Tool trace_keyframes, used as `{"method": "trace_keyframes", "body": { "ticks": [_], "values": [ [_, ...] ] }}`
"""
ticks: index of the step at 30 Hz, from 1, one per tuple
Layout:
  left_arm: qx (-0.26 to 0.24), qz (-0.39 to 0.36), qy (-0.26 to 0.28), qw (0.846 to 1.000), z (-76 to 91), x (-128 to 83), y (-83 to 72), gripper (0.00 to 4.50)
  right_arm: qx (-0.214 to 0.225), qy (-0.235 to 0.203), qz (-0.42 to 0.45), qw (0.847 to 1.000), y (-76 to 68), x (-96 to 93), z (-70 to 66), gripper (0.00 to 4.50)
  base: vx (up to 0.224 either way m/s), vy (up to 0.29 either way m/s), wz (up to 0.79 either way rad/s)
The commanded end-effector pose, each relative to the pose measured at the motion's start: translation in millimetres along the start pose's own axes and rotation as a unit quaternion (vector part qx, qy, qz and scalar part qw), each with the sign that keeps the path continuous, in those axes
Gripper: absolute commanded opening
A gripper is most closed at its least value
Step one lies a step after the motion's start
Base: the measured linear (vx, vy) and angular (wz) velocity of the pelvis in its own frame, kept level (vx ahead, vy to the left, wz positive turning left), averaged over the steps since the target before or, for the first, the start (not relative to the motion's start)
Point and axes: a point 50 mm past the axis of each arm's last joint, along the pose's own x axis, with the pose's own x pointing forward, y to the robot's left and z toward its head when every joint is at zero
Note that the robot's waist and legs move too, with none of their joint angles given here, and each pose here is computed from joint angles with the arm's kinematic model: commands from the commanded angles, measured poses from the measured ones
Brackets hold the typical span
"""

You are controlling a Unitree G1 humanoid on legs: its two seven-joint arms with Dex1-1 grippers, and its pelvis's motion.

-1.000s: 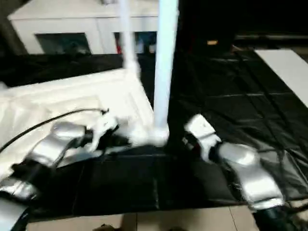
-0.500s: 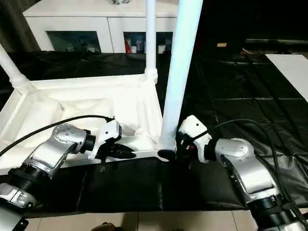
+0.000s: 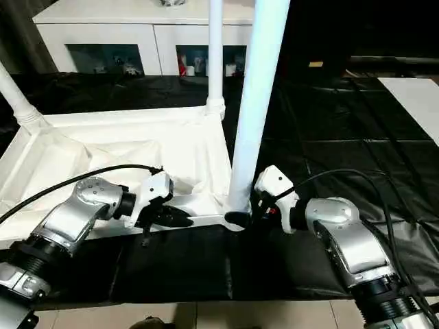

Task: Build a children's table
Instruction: Rotate leg to tighten

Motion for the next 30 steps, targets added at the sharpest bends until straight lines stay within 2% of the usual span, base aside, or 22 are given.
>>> {"method": "trace_keyframes", "body": {
  "ticks": [1,9,10,12,14,16,18,20,21,22,23,24,26,27,28,29,30],
  "values": [
    [0.029,-0.022,-0.019,0.999,15.3,2.2,-3.5,0.0,-0.002,-0.001,0.002,1.0,-3.4,0.1,2.0,2.63,0.0,0.0,0.0],
    [0.023,-0.012,-0.014,1.0,13.5,1.6,-2.4,0.0,0.006,0.006,-0.01,1.0,-7.0,5.0,-3.2,2.63,0.0,0.0,0.0],
    [0.014,0.005,-0.013,1.0,13.1,2.5,0.7,0.0,0.013,0.007,-0.029,0.999,-9.7,7.8,-6.4,2.63,0.0,0.0,0.0],
    [-0.02,0.079,-0.026,0.996,15.0,9.2,14.0,0.0,0.056,0.021,-0.144,0.988,-24.1,18.4,-20.1,2.63,0.0,0.0,0.0],
    [-0.032,0.104,-0.03,0.994,15.6,11.9,18.3,0.0,0.076,0.025,-0.184,0.98,-28.3,22.2,-24.6,2.63,0.0,0.0,0.0],
    [-0.077,0.174,-0.042,0.981,19.5,24.7,30.4,0.0,0.151,0.003,-0.266,0.952,-29.9,38.3,-27.5,2.62,0.0,0.0,0.0],
    [-0.127,0.23,-0.054,0.963,24.1,34.9,39.4,0.0,0.192,0.003,-0.323,0.927,-29.4,50.6,-27.9,2.62,0.0,0.0,0.0],
    [-0.143,0.246,-0.056,0.957,26.1,38.5,42.4,0.0,0.209,0.001,-0.335,0.919,-28.1,57.3,-27.1,2.62,0.0,0.0,0.0],
    [-0.161,0.276,-0.057,0.946,30.4,44.1,47.8,0.0,0.24,-0.012,-0.371,0.897,-28.0,69.8,-21.8,2.62,0.0,0.0,0.0],
    [-0.163,0.286,-0.058,0.943,31.8,45.3,49.5,0.0,0.248,-0.015,-0.379,0.891,-27.6,73.9,-19.6,2.62,0.0,0.0,0.0],
    [-0.163,0.3,-0.057,0.938,34.4,47.4,52.3,0.0,0.265,-0.025,-0.405,0.875,-27.6,81.5,-14.1,2.62,0.0,0.0,0.0],
    [-0.159,0.316,-0.057,0.934,36.8,48.1,54.8,0.0,0.267,-0.03,-0.413,0.87,-26.4,88.6,-7.9,2.62,0.0,0.0,0.0],
    [-0.15,0.325,-0.058,0.932,40.8,49.3,56.7,0.0,0.246,-0.032,-0.414,0.876,-22.2,100.4,3.7,2.62,0.0,0.0,0.0],
    [-0.141,0.323,-0.054,0.934,41.8,49.4,56.6,0.0,0.225,-0.037,-0.397,0.889,-18.1,106.9,10.0,2.62,0.0,0.0,0.0],
    [-0.141,0.323,-0.054,0.934,41.8,49.4,56.6,0.0,0.225,-0.037,-0.397,0.889,-18.1,106.9,10.0,2.62,0.0,0.0,0.0],
    [-0.131,0.314,-0.047,0.939,41.8,49.9,55.5,0.0,0.184,-0.041,-0.379,0.906,-13.1,112.8,17.8,2.62,0.0,0.0,0.0],
    [-0.131,0.314,-0.047,0.939,41.8,49.9,55.5,0.0,0.184,-0.041,-0.379,0.906,-13.1,112.8,17.8,2.62,0.0,0.0,0.0]
  ]
}}
